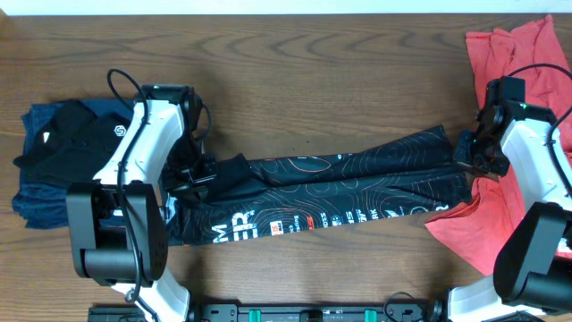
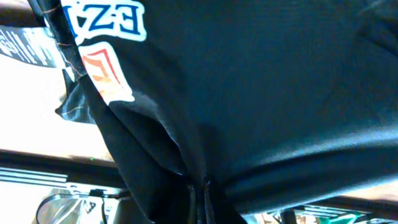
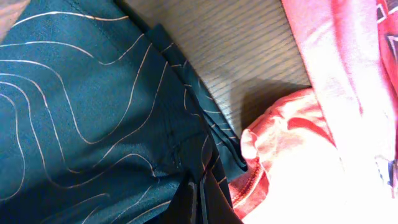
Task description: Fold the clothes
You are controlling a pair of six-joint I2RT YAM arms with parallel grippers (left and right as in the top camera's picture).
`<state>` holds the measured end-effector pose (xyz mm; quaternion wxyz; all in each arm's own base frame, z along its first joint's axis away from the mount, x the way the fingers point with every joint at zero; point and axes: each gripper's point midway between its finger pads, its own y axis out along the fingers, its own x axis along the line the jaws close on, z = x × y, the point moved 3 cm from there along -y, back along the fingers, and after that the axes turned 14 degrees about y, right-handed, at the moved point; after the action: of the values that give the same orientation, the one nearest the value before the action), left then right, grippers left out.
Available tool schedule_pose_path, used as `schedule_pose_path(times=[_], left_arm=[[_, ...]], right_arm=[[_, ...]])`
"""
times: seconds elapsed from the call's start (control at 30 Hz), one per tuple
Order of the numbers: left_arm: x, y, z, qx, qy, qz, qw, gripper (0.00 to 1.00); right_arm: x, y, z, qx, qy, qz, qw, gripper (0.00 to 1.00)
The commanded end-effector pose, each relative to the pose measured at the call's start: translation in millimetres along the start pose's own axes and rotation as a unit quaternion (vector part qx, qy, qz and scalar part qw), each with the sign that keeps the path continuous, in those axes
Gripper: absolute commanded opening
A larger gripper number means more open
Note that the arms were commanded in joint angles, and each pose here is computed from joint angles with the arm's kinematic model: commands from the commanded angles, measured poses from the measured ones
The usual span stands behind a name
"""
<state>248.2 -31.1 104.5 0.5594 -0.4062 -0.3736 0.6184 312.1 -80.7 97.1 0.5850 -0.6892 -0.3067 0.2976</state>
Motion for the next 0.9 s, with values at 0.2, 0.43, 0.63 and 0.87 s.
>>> schedule_pose_path(times=[0.2, 0.43, 0.63, 0.87], left_arm=[[4.4, -0.3, 17.2, 0.037, -0.003, -0.014, 0.999, 0.24], [4.8, -0.9, 24.1, 0.053, -0.005, -0.015, 0.998, 0.44], [3.7, -3.2, 12.8, 0.025, -0.003, -0.013, 1.000, 0.44], [-20.6, -9.1, -22.2, -0.056, 0.010, 0.068, 0.996, 0.44]], right_arm=[[-8.8, -5.8, -5.7, -0.017, 0.007, 0.015, 1.000, 0.01], [-8.8, -5.8, -5.7, -0.017, 0.007, 0.015, 1.000, 0.07], [-8.8, -5.7, -5.5, -0.017, 0.007, 0.015, 1.000, 0.21], [-8.8, -5.8, -5.0, -0.016, 0.007, 0.015, 1.000, 0.23]])
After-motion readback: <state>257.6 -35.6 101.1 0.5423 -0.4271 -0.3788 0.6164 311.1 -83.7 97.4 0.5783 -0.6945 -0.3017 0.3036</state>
